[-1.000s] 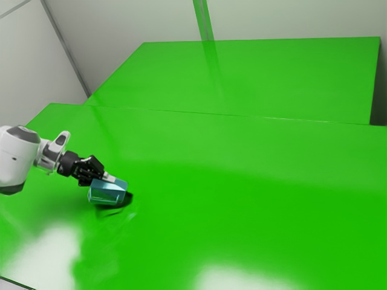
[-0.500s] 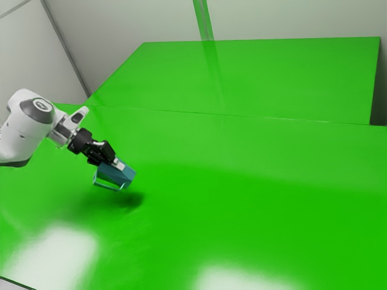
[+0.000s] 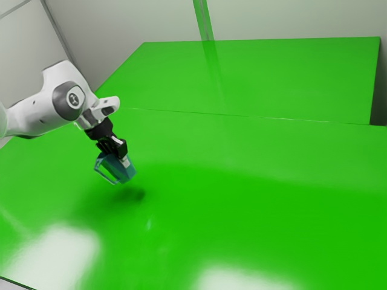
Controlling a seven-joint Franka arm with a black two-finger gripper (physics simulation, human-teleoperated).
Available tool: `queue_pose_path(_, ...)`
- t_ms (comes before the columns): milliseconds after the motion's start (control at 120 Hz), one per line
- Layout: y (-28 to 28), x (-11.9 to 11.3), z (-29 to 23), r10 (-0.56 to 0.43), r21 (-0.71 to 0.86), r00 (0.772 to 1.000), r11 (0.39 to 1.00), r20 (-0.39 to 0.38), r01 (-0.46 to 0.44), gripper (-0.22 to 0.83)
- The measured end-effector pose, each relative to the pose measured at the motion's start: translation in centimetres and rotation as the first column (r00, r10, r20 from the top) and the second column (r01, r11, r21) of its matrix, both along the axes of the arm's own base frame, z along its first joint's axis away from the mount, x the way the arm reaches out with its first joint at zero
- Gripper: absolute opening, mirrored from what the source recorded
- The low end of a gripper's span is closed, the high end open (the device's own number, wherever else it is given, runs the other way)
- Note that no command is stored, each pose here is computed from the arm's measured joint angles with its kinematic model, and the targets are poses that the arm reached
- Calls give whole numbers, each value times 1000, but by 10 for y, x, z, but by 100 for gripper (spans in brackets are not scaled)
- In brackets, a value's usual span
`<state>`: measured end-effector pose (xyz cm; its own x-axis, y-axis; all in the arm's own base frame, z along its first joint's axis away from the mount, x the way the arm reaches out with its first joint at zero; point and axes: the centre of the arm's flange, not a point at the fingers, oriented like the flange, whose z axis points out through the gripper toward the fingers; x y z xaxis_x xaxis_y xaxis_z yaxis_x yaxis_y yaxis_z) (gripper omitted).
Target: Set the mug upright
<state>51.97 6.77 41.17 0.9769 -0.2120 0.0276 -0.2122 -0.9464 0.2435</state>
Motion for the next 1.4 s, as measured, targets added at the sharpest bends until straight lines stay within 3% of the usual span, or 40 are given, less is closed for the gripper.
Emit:
queue_pose_path(333,-29,-4,16,61,150,998,987,1,-61,-17)
queue_pose_path(658,-70,-27,19,129,201,991,971,19,-131,-17)
queue_pose_path(1400,-82,-31,-40,332,232,943,915,32,-330,-17)
